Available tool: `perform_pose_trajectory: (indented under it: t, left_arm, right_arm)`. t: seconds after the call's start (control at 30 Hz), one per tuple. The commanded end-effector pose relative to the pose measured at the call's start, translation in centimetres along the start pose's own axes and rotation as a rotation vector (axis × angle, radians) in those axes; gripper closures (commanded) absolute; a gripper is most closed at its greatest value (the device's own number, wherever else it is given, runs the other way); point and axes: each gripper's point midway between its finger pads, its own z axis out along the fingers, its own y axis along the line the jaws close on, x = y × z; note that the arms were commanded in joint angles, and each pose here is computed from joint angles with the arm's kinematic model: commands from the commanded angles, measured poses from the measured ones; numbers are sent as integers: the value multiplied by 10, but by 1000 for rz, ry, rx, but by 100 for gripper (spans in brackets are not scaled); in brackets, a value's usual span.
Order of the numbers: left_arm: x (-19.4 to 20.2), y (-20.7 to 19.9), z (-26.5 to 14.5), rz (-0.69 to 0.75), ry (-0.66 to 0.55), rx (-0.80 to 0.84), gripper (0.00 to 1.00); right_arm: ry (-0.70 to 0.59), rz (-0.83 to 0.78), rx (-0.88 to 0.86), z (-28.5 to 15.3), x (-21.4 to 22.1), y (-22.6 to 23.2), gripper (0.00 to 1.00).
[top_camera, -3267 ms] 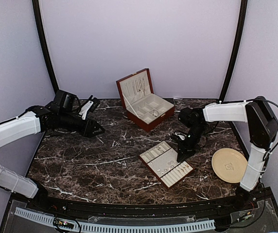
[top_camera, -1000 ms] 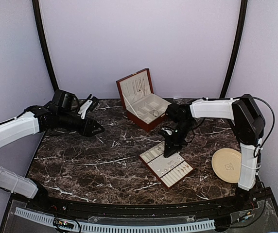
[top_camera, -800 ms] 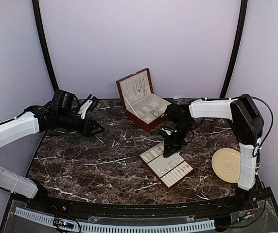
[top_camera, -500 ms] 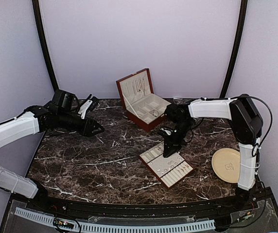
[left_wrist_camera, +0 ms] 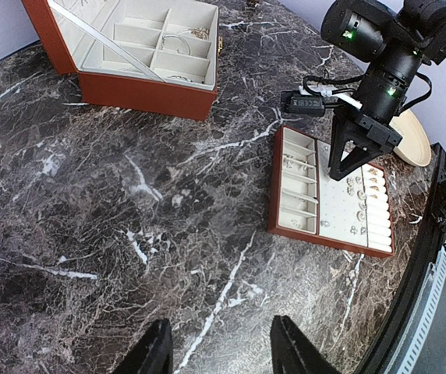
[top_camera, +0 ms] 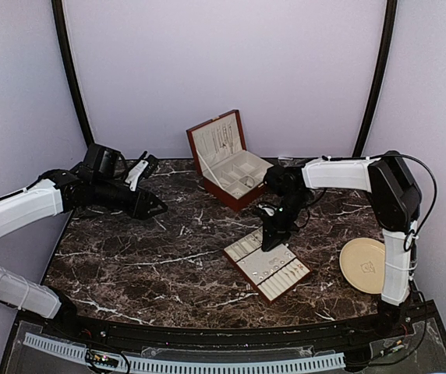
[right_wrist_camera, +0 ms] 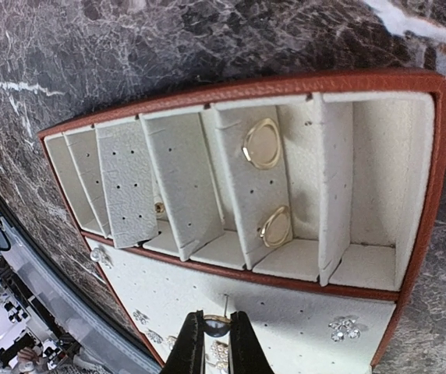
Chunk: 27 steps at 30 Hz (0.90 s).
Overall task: Organize the mixed jewelry
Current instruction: Place the earring in the earring holder.
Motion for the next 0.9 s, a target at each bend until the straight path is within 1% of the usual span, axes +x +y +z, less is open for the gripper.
perform_pose_trajectory:
  t: [0.0, 0.33, 0.6, 0.87]
  left_arm:
    - [-9, -3, -10, 20, -37, 1, 55]
    - [-9, -3, -9, 22, -37, 1, 56]
    - [-10, -4, -10, 21, -38, 2, 55]
    - [-10, -3, -10, 20, -39, 1, 55]
  right_arm:
    - [-19, -4, 15, 0, -10, -4, 96]
    - [-1, -2, 18, 3, -5, -7, 96]
    - [8, 5, 56, 6, -5, -15, 96]
    - [7, 9, 67, 7, -6, -17, 92]
